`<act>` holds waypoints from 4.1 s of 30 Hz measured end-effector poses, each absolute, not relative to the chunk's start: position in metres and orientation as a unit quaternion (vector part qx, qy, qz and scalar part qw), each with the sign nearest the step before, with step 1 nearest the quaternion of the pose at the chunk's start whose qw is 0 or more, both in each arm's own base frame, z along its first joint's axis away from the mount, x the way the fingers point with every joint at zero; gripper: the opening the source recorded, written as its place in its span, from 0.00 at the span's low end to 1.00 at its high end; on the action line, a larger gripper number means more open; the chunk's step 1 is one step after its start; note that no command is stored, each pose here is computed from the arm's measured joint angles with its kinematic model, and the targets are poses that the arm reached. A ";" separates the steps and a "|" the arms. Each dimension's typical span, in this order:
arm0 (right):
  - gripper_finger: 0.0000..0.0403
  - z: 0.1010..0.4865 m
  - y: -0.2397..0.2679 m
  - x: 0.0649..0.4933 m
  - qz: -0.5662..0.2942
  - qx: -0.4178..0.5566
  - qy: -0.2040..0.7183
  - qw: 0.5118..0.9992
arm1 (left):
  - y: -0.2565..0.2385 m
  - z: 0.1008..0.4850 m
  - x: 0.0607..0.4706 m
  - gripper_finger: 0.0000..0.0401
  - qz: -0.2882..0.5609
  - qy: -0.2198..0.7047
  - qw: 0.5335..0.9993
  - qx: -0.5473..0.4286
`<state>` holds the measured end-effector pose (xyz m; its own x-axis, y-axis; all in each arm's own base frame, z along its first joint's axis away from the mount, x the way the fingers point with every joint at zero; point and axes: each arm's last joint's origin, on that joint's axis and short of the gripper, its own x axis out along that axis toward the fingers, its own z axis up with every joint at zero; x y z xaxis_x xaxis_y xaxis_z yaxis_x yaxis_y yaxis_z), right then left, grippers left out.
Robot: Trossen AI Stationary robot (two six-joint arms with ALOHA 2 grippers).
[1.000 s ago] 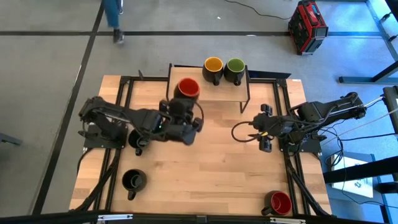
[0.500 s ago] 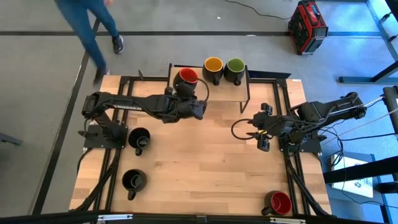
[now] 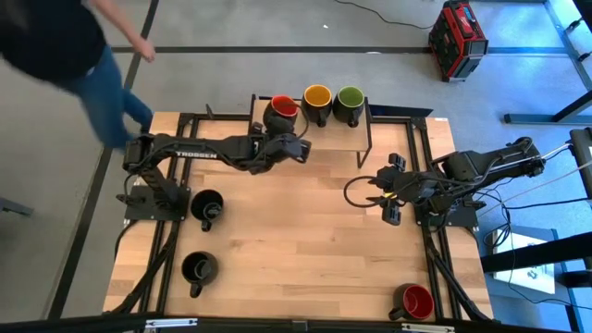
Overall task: Place coffee mugs
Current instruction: Put the orange mug on the shelf
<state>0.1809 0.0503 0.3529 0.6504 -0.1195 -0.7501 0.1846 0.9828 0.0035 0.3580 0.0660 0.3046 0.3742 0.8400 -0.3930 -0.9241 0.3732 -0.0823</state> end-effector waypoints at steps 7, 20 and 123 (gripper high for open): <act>0.52 0.353 0.050 0.181 -0.084 0.040 0.409 0.908 | 0.090 0.292 0.355 0.13 0.519 0.106 0.832 -0.166; 0.52 0.353 0.050 0.181 -0.093 0.051 0.406 0.908 | 0.126 0.299 0.349 0.11 0.503 0.099 0.847 -0.143; 0.52 0.356 0.057 0.220 -0.164 0.051 0.297 0.939 | 0.216 0.229 0.255 0.21 0.077 -0.017 0.978 -0.191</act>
<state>0.2198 0.0575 0.3556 0.7696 -0.2780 -0.5748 0.3382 0.9411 -0.0023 0.2552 0.2159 0.2287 0.9877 0.1566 0.0037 -0.1437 0.9155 -0.3758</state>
